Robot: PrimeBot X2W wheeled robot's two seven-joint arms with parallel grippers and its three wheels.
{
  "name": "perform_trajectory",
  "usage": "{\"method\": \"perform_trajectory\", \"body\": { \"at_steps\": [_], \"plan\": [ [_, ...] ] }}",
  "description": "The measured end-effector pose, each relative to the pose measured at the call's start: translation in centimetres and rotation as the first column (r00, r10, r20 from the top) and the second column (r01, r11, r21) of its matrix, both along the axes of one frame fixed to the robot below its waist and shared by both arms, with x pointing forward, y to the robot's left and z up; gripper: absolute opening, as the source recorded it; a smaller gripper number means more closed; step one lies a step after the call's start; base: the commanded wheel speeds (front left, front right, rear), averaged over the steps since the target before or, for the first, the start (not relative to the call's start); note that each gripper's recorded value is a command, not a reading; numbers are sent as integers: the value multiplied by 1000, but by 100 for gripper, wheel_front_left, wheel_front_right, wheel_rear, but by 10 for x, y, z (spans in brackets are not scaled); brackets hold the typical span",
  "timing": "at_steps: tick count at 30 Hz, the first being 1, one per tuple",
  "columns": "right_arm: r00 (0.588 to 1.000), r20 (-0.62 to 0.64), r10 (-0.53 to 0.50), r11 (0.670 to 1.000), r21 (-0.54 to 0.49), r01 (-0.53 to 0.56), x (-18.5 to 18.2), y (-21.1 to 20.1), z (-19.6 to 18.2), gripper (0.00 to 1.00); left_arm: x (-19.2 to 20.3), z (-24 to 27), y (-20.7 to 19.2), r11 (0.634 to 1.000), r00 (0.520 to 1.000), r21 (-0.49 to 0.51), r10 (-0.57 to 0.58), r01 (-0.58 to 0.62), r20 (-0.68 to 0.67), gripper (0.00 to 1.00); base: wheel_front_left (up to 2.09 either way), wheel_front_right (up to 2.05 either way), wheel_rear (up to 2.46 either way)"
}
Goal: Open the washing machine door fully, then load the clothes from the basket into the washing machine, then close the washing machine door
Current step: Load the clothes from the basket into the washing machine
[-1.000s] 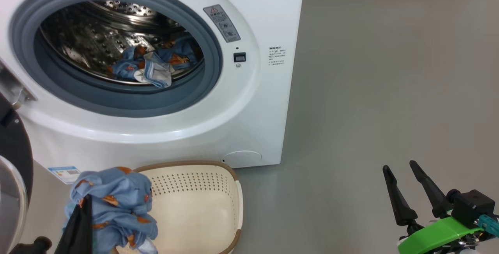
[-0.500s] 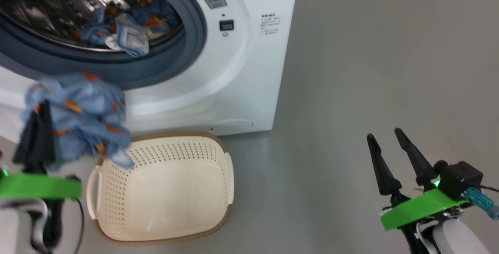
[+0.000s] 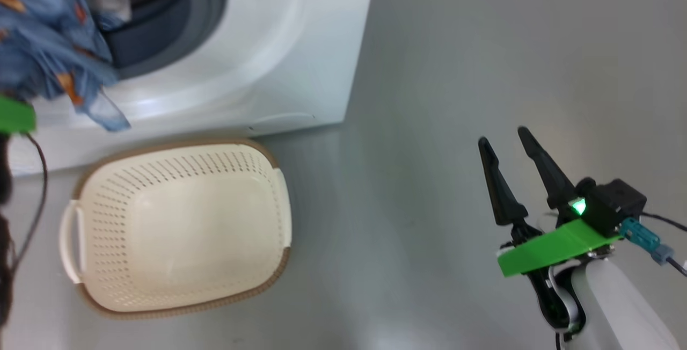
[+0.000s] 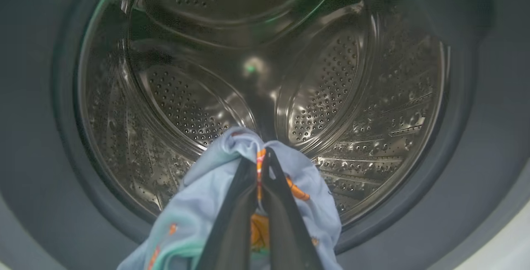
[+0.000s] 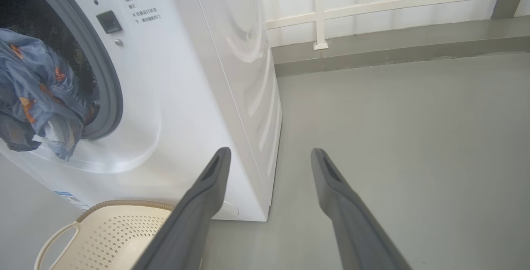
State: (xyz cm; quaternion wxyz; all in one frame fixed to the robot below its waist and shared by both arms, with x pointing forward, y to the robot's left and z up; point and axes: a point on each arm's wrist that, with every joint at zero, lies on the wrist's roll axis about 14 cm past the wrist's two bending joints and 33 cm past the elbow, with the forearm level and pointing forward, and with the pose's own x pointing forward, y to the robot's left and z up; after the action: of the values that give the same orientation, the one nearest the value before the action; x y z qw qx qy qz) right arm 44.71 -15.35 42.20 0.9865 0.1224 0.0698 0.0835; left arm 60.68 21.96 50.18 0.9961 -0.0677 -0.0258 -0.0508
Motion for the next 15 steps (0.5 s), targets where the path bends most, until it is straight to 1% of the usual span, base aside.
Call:
{"method": "perform_trajectory", "body": {
  "at_steps": [6, 9, 15],
  "plan": [
    [1000, -27, -13, 1000, 0, 13, 11, -2, -16, 100, 42, -28, -11, 1000, 996, 12, -13, 14, -87, 0, 0, 0, 0],
    [999, -46, -18, 1000, -4, 18, 14, -4, -25, 100, 57, -46, -19, 999, 989, 18, -25, 28, -143, 0, 0, 0, 0],
    [997, -73, -14, 1000, -7, 14, 19, -2, -39, 100, 84, -68, -29, 999, 977, 21, -33, 38, -208, 0, 0, 0, 0]
  ]
}}
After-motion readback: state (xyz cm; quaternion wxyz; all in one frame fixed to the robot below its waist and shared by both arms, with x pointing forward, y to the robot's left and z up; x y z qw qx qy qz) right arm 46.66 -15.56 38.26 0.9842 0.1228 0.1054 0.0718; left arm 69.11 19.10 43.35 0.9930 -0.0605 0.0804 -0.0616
